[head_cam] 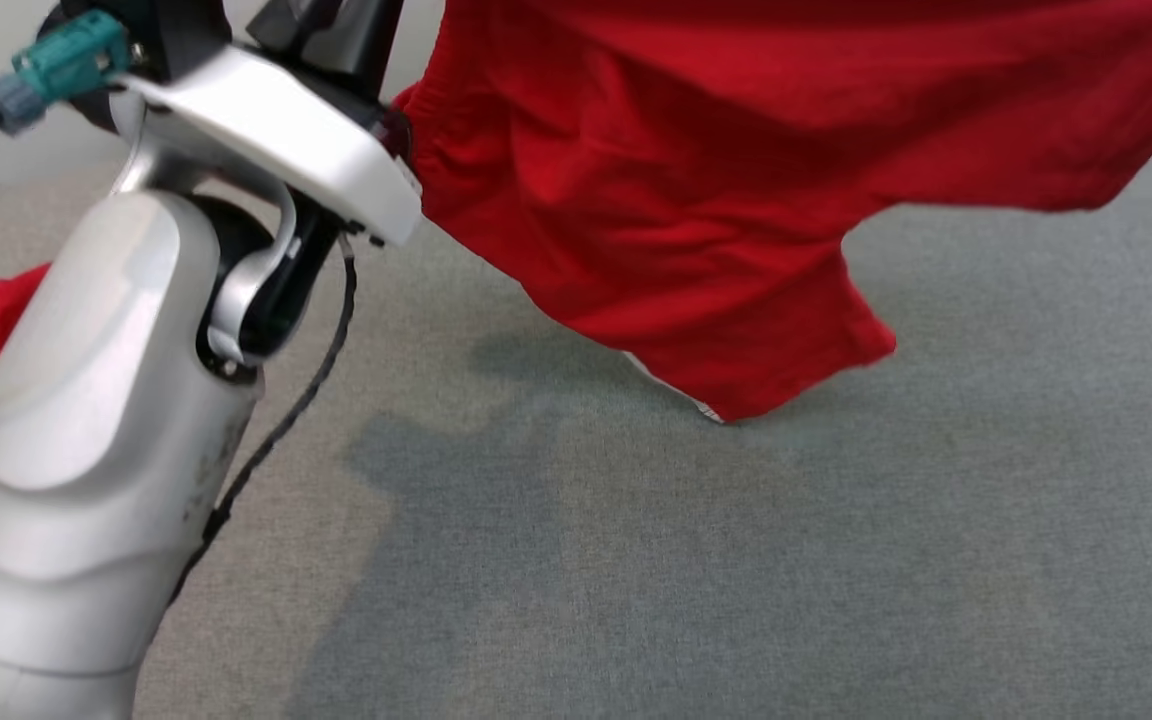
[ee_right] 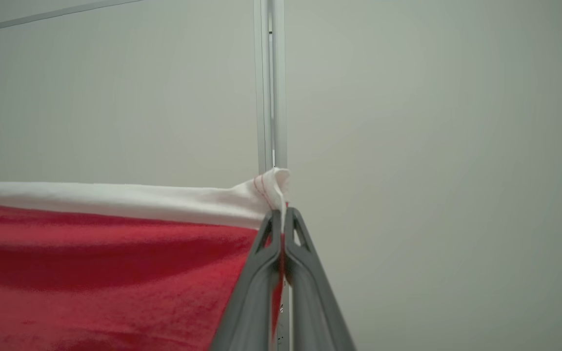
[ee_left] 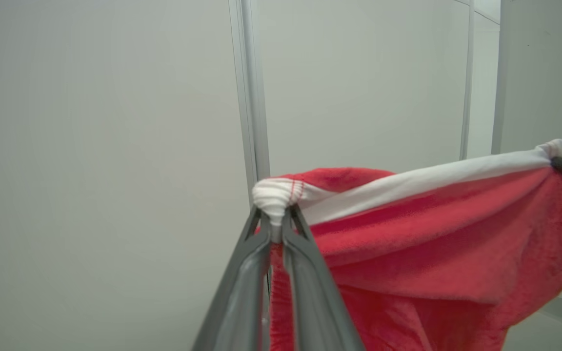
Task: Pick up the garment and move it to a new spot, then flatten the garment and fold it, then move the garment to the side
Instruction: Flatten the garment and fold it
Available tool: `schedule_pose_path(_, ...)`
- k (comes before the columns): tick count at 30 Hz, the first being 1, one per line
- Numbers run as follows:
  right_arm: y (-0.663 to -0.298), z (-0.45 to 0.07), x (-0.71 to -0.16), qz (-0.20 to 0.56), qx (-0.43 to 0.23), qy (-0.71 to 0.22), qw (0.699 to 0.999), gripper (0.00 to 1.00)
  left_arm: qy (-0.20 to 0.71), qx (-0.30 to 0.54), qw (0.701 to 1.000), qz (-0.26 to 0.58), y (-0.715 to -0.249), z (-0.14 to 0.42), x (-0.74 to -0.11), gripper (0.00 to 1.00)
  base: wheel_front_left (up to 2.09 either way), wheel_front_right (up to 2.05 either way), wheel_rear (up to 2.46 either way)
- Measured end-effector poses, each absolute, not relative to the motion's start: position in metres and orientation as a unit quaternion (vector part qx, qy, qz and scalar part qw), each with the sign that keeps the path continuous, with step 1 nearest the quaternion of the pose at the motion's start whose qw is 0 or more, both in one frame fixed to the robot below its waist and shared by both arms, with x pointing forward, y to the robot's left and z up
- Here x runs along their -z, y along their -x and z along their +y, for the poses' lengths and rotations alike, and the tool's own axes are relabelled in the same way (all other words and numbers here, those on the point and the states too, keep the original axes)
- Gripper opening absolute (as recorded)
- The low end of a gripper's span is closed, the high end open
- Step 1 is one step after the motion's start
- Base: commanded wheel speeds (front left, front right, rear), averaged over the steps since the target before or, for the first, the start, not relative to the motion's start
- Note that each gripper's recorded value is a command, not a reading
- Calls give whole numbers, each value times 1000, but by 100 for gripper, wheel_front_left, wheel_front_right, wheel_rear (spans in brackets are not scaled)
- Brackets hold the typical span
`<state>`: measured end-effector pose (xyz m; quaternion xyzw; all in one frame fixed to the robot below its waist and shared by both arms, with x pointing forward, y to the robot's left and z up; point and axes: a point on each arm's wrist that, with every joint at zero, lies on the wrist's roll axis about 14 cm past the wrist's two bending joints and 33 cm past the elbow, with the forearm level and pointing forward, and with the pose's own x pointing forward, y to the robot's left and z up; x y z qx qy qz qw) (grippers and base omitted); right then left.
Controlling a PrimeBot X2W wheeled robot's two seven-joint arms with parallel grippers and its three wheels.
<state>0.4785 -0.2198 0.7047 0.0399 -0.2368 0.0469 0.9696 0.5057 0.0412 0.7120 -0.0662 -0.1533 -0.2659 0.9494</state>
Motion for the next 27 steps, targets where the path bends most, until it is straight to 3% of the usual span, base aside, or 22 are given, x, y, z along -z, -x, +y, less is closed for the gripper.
schedule_pose_path(16, -606, -197, -732, -273, -68, -63, 957, 0, 73, 218, 949, -216, -625, 43, -714, 0, 0, 0, 0)
schedule_pose_path(21, -636, -180, -682, -196, -73, -81, 975, 0, 82, 197, 964, -158, -645, 49, -667, 0, 0, 0, 0)
schedule_pose_path(27, -643, -156, -591, -76, -78, -107, 988, 0, 113, 152, 981, -44, -645, 65, -574, 0, 0, 0, 0)
